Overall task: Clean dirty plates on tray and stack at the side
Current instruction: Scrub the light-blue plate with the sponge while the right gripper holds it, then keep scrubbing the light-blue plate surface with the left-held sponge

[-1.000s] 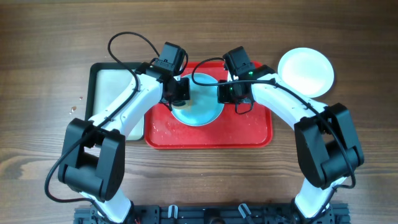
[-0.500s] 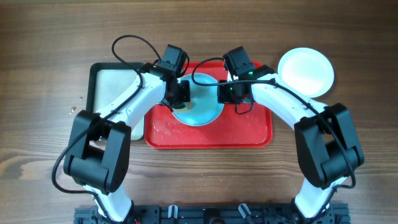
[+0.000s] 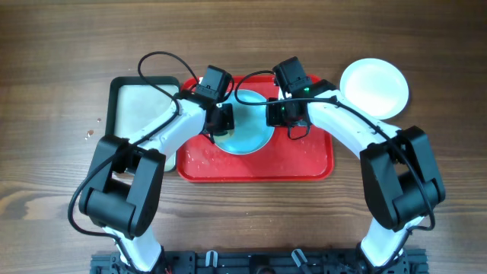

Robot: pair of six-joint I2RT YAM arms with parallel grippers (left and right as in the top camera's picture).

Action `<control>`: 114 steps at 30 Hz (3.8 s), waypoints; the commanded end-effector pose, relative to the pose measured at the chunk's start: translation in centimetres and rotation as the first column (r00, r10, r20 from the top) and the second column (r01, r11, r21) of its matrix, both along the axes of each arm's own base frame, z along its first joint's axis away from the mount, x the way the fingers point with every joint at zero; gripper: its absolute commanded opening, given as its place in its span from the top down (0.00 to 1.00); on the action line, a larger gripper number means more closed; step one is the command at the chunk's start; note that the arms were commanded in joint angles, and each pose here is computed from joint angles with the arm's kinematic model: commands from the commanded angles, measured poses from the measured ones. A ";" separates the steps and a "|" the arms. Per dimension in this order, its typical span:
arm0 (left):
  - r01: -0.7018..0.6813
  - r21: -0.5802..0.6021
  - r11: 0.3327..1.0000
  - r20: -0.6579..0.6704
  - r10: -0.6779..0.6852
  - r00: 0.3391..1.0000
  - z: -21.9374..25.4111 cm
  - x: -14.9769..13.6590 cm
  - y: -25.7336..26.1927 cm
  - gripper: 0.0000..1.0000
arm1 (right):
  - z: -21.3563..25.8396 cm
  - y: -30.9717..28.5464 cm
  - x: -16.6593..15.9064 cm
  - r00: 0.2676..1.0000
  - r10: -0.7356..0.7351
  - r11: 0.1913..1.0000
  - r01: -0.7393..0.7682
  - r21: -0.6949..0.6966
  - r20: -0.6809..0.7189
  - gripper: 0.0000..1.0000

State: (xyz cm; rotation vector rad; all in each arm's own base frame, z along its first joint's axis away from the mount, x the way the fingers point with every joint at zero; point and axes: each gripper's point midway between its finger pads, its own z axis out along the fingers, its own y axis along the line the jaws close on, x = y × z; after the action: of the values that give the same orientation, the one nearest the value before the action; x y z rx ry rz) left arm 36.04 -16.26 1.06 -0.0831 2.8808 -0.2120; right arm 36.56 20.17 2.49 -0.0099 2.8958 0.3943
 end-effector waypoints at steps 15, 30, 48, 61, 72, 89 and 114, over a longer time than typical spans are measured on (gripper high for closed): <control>0.061 -0.355 0.933 -0.159 -0.125 0.979 -1.1 -3.3 -6.3 0.96 | 0.0 0.2 -0.2 1.000 -0.002 1.000 0.002 0.000 0.004 0.96; 0.118 -0.304 0.945 0.116 -0.086 0.989 9.3 1.1 -3.9 0.96 | 0.2 0.6 0.0 0.999 0.028 1.000 -0.028 0.012 0.017 0.76; -0.080 -0.139 0.987 0.028 0.084 0.996 6.6 -0.7 0.1 0.96 | 0.3 0.7 0.3 0.996 0.074 0.997 -0.075 0.005 0.043 0.60; -0.084 -0.120 0.989 -0.013 0.083 0.996 4.9 -0.9 0.1 0.96 | 0.3 0.7 0.3 0.996 0.075 0.997 -0.075 0.005 0.043 0.68; -0.084 -0.119 0.989 -0.014 0.083 0.996 4.9 -0.9 0.1 0.96 | 0.0 0.6 0.3 0.996 0.073 0.997 -0.073 -0.003 0.043 0.68; -0.083 -0.119 0.989 -0.014 0.082 0.997 4.9 -0.9 0.1 0.96 | 0.1 0.6 0.5 0.994 0.094 0.996 -0.094 -0.008 0.058 0.79; -0.079 -0.097 0.992 -0.001 0.079 0.997 4.8 -0.8 0.5 0.96 | -1.2 -0.1 0.4 0.998 0.032 0.999 -0.030 -0.022 0.060 0.96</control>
State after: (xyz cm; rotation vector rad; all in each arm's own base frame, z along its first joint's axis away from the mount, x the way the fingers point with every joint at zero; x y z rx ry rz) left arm 35.25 -16.13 6.40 -0.2143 2.8562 -0.3832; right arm 37.03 20.01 1.45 -0.0947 2.8405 0.3743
